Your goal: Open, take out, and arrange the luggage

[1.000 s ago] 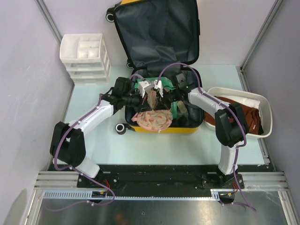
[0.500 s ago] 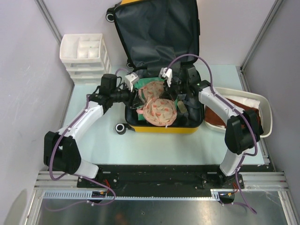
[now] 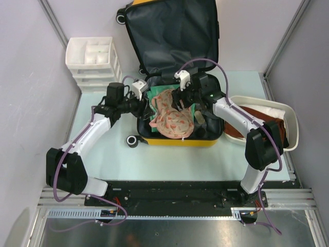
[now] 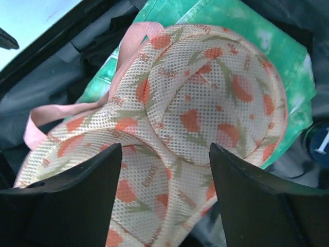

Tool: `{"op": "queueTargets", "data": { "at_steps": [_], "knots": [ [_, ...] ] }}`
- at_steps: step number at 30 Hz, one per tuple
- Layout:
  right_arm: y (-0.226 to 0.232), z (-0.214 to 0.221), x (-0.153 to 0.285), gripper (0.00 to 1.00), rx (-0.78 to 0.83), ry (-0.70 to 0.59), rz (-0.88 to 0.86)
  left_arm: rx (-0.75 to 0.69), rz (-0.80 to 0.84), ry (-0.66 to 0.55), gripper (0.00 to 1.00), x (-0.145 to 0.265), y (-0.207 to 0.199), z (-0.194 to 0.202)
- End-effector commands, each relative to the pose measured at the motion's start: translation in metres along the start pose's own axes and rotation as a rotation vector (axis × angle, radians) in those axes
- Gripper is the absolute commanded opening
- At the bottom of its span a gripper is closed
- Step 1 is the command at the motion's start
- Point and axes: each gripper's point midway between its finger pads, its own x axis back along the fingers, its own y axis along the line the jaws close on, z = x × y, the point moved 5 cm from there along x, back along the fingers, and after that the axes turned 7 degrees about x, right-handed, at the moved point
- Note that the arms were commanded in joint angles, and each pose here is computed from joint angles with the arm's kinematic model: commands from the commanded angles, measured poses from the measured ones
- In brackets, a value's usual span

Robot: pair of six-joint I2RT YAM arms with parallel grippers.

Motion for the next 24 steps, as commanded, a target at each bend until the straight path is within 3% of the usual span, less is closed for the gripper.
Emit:
{"op": "queueTargets", "data": {
  "at_steps": [1,10,14,17,20,23,24],
  "knots": [
    [0.019,-0.014,0.004,0.79,-0.161,0.032,0.111,-0.020,-0.042,-0.055,0.67,0.011,0.002,-0.009],
    [0.026,0.023,-0.036,0.90,-0.353,0.181,0.189,0.022,-0.063,-0.058,0.69,0.012,0.008,-0.007],
    [0.023,0.041,-0.049,0.88,-0.364,0.248,0.302,0.027,-0.083,-0.067,0.69,0.014,0.011,-0.007],
    [0.023,0.049,-0.060,0.75,-0.367,0.268,0.319,0.036,-0.095,-0.070,0.69,0.016,0.013,-0.005],
    [0.024,0.056,-0.071,0.45,-0.357,0.286,0.298,0.044,-0.102,-0.072,0.69,0.016,0.014,-0.004],
    [0.024,0.044,-0.067,0.05,-0.329,0.257,0.257,0.042,-0.104,-0.080,0.69,0.017,0.014,-0.006],
    [0.021,0.039,-0.064,0.00,-0.316,0.245,0.252,0.042,-0.103,-0.080,0.69,0.018,0.014,-0.006]
  ]
}}
